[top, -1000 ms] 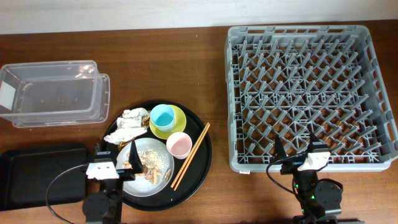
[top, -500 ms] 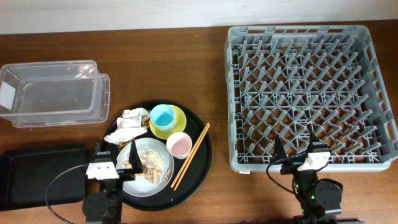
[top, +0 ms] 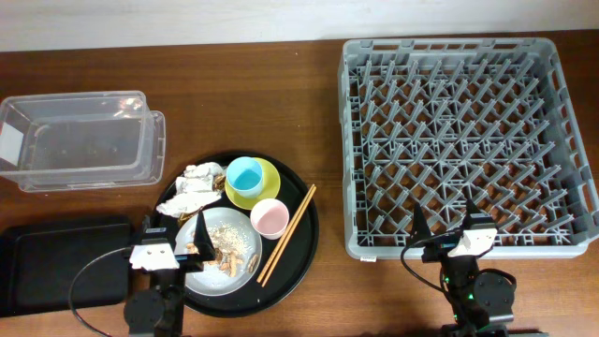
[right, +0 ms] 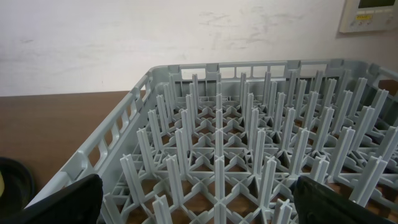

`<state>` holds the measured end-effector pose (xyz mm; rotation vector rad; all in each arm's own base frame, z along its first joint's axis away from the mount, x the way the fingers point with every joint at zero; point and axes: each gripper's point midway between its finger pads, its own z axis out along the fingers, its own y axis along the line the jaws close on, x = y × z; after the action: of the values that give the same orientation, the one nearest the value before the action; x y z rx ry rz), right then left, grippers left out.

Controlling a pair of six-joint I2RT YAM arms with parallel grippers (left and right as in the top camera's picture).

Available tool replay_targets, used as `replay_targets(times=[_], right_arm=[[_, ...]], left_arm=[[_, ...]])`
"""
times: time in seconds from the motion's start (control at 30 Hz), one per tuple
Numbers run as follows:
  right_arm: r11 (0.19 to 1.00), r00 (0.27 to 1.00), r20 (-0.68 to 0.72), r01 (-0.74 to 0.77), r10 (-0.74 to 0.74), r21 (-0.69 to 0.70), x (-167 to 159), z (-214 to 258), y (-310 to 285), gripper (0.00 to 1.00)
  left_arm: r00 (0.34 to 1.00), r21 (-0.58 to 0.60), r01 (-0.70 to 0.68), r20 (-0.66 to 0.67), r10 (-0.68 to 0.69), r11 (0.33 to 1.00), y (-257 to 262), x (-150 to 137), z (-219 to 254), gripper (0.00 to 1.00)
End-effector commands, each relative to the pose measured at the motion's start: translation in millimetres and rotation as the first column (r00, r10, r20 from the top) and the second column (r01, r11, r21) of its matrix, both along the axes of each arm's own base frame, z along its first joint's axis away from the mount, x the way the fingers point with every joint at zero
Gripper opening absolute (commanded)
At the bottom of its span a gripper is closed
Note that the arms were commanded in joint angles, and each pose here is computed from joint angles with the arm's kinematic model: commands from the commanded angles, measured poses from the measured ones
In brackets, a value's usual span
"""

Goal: Sort waste into correct bins and load items into the dishwasher rack
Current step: 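Move the left gripper down toward the white tissues on the tray, then grasp the crumpled white tissues with the left gripper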

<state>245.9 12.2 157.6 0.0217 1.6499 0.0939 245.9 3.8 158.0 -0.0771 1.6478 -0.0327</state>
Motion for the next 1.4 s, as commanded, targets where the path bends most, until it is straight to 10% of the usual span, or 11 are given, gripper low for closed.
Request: replay_targets(times=[0.0,0.13,0.33,0.57,0.73,0.87,0.97,1.17,1.37], right_arm=[[1.000,1.000,-0.003,0.016,-0.016,-0.001,0,-3,-3,0.98],[1.000,1.000,-0.003,0.016,-0.016,-0.001,0,-3,-3,0.99],[1.000,1.000,-0.003,0.016,-0.016,-0.001,0,-3,-3,0.98],[1.000,1.000,-0.003,0.016,-0.016,-0.001,0,-3,-3,0.98],[1.000,1.000,-0.003,0.016,-0.016,-0.001,0,-3,-3,0.98],[1.000,1.000,-0.003,0.016,-0.016,-0.001,0,-3,-3,0.98],[1.000,1.000,-0.003,0.016,-0.016,-0.001,0,-3,-3,0.98],[1.000,1.000,-0.003,0.016,-0.016,-0.001,0,-3,-3,0.98],[1.000,1.000,-0.003,0.016,-0.016,-0.001,0,-3,-3,0.98]], left_arm=[[1.000,0.015,0.018,-0.003,-0.018,1.000,-3,0,-2,1.00],[0.989,-0.059,0.146,0.006,-0.146,0.988,-26,-1,0,0.99],[0.733,-0.375,0.651,0.088,-0.674,0.660,-122,-45,20,0.99],[0.713,-0.260,0.701,0.226,-0.664,0.664,-120,-50,69,0.99],[0.807,-0.219,0.586,0.243,-0.538,0.780,-98,-47,115,0.99],[0.921,-0.262,0.211,-0.270,-0.281,0.942,-51,-29,68,0.99],[0.813,-0.247,0.080,-0.545,-0.207,0.966,-38,-20,59,1.00],[0.697,-0.373,0.184,-0.603,-0.389,0.909,-70,13,80,1.00],[0.546,-0.158,-0.226,-0.838,-0.010,0.961,-8,39,25,1.00]])
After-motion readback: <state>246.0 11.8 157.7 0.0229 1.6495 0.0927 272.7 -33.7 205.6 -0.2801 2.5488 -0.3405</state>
